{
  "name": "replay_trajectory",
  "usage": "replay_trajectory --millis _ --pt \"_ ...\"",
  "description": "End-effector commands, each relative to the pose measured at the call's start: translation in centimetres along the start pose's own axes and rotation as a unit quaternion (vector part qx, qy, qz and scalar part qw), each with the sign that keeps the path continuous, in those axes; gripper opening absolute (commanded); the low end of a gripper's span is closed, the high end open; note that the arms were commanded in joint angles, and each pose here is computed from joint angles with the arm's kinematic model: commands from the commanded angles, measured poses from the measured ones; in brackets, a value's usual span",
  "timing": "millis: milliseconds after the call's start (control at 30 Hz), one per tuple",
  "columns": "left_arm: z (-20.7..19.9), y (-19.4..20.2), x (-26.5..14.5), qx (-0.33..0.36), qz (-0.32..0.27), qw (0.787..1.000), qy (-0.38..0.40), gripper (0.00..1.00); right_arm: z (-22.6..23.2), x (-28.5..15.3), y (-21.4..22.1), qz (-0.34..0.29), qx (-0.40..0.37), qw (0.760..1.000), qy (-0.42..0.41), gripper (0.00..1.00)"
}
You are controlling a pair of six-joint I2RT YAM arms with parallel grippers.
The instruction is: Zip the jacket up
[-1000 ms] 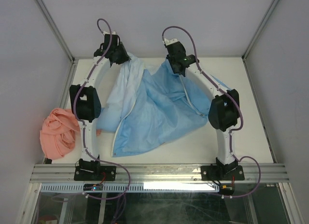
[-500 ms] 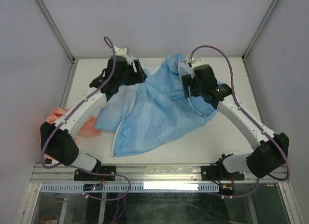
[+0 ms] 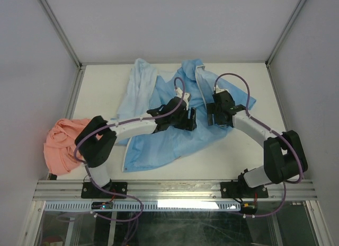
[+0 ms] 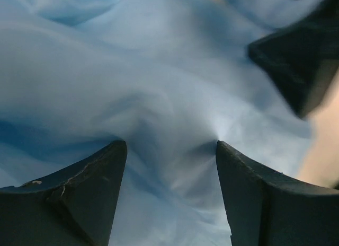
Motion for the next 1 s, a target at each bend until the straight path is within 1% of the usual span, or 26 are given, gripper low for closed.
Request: replay_trajectory --millis 0,133,300,367,467,600,667,833,867,900,933,967 --pt "2.3 -0.9 4.2 0.004 -0.019 0.999 -0.042 0.68 0.3 1.9 -1.6 -0.034 0.018 0.999 -0.009 0.84" --pt "6.1 -1.9 6.4 -0.004 -0.025 0.994 -0.104 0.67 -0.3 3.5 -1.7 -0.021 0.026 0.999 0.001 0.84" --pt "9.3 -3.5 7.1 -0.019 -0.032 0.989 -0.145 0.66 -1.0 5.1 -1.9 -0.002 0.031 0.999 0.024 0.83" --pt "9.8 -4.0 6.9 -0.02 -0.036 0.988 -0.15 0.66 -1.3 5.6 -2.1 0.001 0.035 0.999 0.03 0.78" --pt "10.0 -4.1 6.9 -0.013 -0.036 0.988 -0.151 0.66 -1.9 5.8 -2.6 -0.004 0.042 0.999 0.031 0.65" --pt "10.6 -3.8 7.0 -0.012 -0.034 0.986 -0.161 0.66 -3.2 5.5 -3.4 -0.016 0.054 0.997 0.05 0.56" --pt "11.0 -3.8 7.0 -0.015 -0.031 0.985 -0.166 0.66 -4.0 5.6 -3.8 -0.019 0.062 0.996 0.056 0.49" --pt "11.8 -3.9 6.6 -0.026 -0.03 0.984 -0.171 0.66 -5.1 6.0 -4.2 -0.024 0.068 0.996 0.051 0.24" --pt "11.8 -4.0 6.6 -0.026 -0.029 0.985 -0.169 0.66 -5.1 6.0 -4.3 -0.025 0.066 0.996 0.049 0.2" --pt "11.7 -3.9 6.6 -0.026 -0.027 0.985 -0.167 0.66 -5.0 6.1 -4.4 -0.024 0.064 0.997 0.043 0.2" --pt "11.6 -3.9 6.6 -0.027 -0.025 0.986 -0.163 0.66 -4.8 6.1 -4.5 -0.025 0.062 0.997 0.031 0.22" --pt "11.5 -3.9 6.6 -0.027 -0.024 0.987 -0.159 0.66 -4.7 6.0 -4.7 -0.032 0.06 0.998 0.017 0.27"
Point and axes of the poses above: each gripper's point midway between its finger pads, its own x axis out along the fingers, its own z axis along the line the jaws close on, y = z × x, the point moved 10 cm from there along -x, back along the fingers, and after that the axes turned 13 degrees about -x, right-handed, at the moved point
